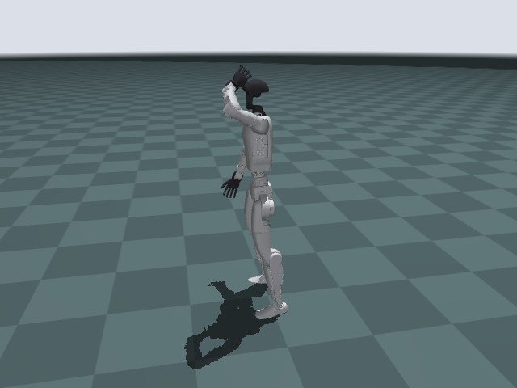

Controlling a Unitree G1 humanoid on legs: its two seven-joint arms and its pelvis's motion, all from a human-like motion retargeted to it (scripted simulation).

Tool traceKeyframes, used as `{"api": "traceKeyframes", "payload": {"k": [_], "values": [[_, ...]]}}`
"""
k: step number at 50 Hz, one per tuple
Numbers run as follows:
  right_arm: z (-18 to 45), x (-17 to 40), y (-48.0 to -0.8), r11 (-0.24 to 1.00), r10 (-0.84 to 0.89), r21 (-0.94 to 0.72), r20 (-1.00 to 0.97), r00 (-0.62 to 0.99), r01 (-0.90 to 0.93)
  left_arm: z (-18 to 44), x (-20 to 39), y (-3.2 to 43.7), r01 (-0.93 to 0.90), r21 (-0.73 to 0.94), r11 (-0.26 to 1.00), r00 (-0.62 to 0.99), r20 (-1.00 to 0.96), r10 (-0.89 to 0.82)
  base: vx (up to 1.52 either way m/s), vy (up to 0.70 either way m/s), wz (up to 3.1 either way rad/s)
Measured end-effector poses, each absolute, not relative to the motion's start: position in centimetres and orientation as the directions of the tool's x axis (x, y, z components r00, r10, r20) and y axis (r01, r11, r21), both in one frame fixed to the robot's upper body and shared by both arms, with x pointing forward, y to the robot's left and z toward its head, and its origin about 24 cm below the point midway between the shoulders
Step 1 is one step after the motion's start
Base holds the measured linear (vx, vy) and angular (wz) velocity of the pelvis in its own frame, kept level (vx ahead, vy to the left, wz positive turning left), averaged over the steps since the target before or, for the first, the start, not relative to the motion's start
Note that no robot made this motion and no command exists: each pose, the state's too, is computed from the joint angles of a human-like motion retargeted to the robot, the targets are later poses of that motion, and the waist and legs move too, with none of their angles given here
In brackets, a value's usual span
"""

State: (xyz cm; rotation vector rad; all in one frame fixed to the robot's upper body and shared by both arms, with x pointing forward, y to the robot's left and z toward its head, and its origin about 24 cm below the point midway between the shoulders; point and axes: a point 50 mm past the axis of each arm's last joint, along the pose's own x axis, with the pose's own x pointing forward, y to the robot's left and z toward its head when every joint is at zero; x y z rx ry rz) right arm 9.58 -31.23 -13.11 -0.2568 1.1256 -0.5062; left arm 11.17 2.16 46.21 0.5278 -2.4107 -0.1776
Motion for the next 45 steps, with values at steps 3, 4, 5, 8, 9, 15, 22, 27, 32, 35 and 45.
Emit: {"api": "traceKeyframes", "payload": {"k": [3,4,5,8,9,15,22,27,32,35,45], "values": [[-13.2,8.7,-31.4,0.847,-0.523,-0.439,-0.79,0.32,0.299,46.4,9.9,2.1,-0.373,0.192,0.908,-0.761,0.497,-0.417,0.0,0.0,0.0],[-13.2,8.6,-31.4,0.847,-0.522,-0.433,-0.789,0.324,0.309,46.5,9.6,2.1,-0.389,0.167,0.906,-0.774,0.474,-0.42,0.0,0.0,0.0],[-13.1,8.5,-31.4,0.847,-0.52,-0.427,-0.788,0.33,0.317,46.6,9.3,2.0,-0.406,0.142,0.903,-0.786,0.45,-0.424,0.0,0.0,0.0],[-13.0,9.0,-31.0,0.859,-0.502,-0.401,-0.782,0.369,0.319,47.0,8.8,2.1,-0.453,0.062,0.889,-0.809,0.391,-0.439,0.0,0.0,0.0],[-13.0,9.2,-30.9,0.864,-0.495,-0.393,-0.779,0.385,0.314,47.1,8.7,2.1,-0.466,0.036,0.884,-0.814,0.374,-0.445,0.0,0.0,0.0],[-12.6,11.3,-29.8,0.896,-0.443,-0.351,-0.755,0.483,0.273,47.9,8.1,2.3,-0.518,-0.083,0.852,-0.828,0.298,-0.475,0.0,-0.01,-0.06],[-11.8,13.8,-28.8,0.92,-0.392,-0.312,-0.714,0.58,0.238,48.6,7.4,2.2,-0.545,-0.134,0.828,-0.828,0.244,-0.505,0.0,0.0,0.0],[-11.3,14.9,-28.4,0.934,-0.355,-0.297,-0.694,0.626,0.2,48.8,6.9,2.1,-0.553,-0.15,0.819,-0.827,0.219,-0.518,0.0,0.0,0.0],[-11.2,15.1,-28.1,0.941,-0.327,-0.297,-0.694,0.641,0.159,48.9,6.8,2.2,-0.547,-0.168,0.82,-0.832,0.211,-0.512,0.0,0.0,0.0],[-11.4,14.8,-28.0,0.944,-0.316,-0.303,-0.704,0.636,0.134,49.0,6.9,2.3,-0.537,-0.174,0.825,-0.838,0.219,-0.499,0.0,0.0,0.0],[-12.3,13.0,-28.4,0.934,-0.328,-0.349,-0.748,0.577,0.078,49.5,6.4,2.5,-0.516,-0.179,0.838,-0.85,0.231,-0.474,0.0,0.0,0.0]]}}
